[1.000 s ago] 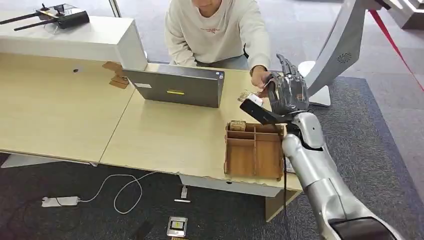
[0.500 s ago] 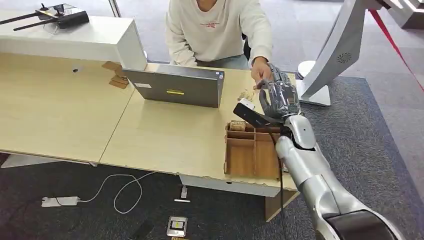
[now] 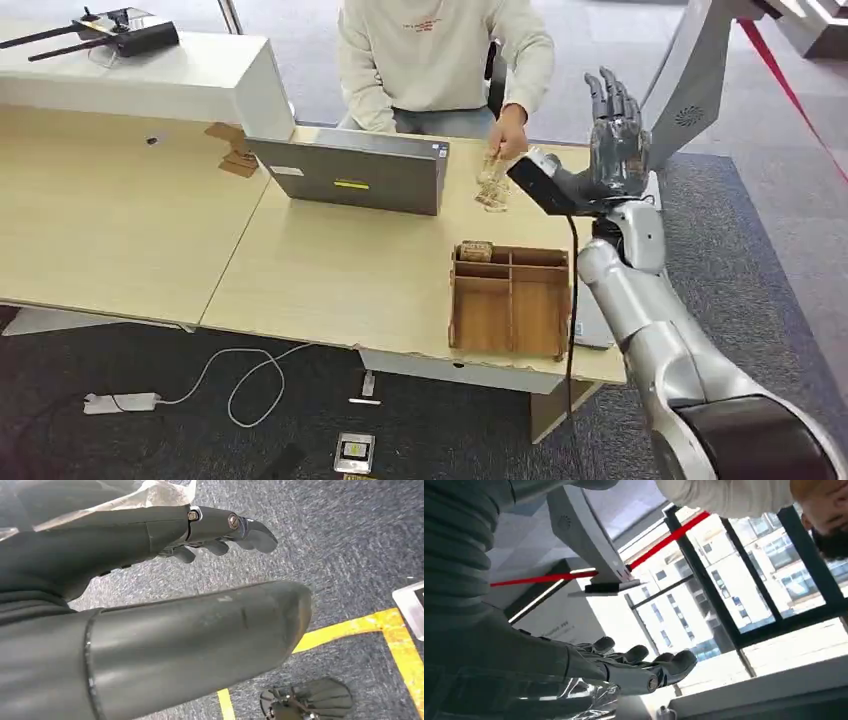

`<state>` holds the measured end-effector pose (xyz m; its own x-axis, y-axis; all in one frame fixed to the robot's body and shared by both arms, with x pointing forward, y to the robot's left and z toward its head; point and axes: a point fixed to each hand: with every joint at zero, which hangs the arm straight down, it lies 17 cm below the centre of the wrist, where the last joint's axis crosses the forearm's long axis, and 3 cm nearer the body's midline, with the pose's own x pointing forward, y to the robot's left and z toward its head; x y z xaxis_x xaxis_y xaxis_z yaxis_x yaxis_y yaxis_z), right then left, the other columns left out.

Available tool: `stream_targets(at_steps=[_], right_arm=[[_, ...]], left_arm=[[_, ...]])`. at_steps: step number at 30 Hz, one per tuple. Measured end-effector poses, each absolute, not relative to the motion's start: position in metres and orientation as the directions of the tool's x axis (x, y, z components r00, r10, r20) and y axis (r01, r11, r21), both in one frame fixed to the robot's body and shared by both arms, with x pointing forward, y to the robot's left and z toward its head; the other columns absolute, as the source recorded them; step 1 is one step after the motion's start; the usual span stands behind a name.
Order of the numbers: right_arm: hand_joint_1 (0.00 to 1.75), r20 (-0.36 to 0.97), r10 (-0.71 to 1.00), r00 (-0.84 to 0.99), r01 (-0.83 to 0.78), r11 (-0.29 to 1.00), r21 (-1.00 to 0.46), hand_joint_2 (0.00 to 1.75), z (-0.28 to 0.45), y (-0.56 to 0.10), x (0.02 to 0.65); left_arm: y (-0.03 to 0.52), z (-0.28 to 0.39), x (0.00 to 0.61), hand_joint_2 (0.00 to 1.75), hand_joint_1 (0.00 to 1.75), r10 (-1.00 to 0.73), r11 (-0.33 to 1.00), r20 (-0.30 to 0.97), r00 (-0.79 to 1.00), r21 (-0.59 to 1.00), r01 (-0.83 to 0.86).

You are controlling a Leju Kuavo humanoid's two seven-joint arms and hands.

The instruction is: Pass the card to the sensor for recognition and then transmit it.

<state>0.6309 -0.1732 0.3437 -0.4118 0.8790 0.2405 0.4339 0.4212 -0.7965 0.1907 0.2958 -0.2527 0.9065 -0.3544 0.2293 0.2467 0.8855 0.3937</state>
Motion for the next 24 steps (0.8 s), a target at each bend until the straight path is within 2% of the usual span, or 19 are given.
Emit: stream_targets(at_steps=[6,11,20,24], right_arm=[[0.0,0.339,0.881,-0.331,0.548,0.472,-0.691,1.75,0.384,-0.272,0.638],[0.0,0.434,0.869,-0.239,0.632,0.478,-0.609,1.75,0.382,-0.368,0.627],[0.0,0.622,0.781,0.059,0.702,0.41,-0.582,1.75,0.268,-0.538,0.561],[0.0,0.648,0.735,0.202,0.692,0.361,-0.625,1.75,0.212,-0.587,0.521]], left_arm=[[0.3,-0.258,0.171,0.0,0.0,-0.295,0.904,0.208,0.932,0.376,0.202],[0.302,-0.262,0.157,0.0,0.0,-0.25,0.916,0.189,0.95,0.365,0.169],[0.304,-0.266,0.142,0.0,0.0,-0.159,0.933,0.169,0.973,0.348,0.091],[0.304,-0.267,0.136,0.0,0.0,-0.107,0.941,0.171,0.979,0.336,0.045]])
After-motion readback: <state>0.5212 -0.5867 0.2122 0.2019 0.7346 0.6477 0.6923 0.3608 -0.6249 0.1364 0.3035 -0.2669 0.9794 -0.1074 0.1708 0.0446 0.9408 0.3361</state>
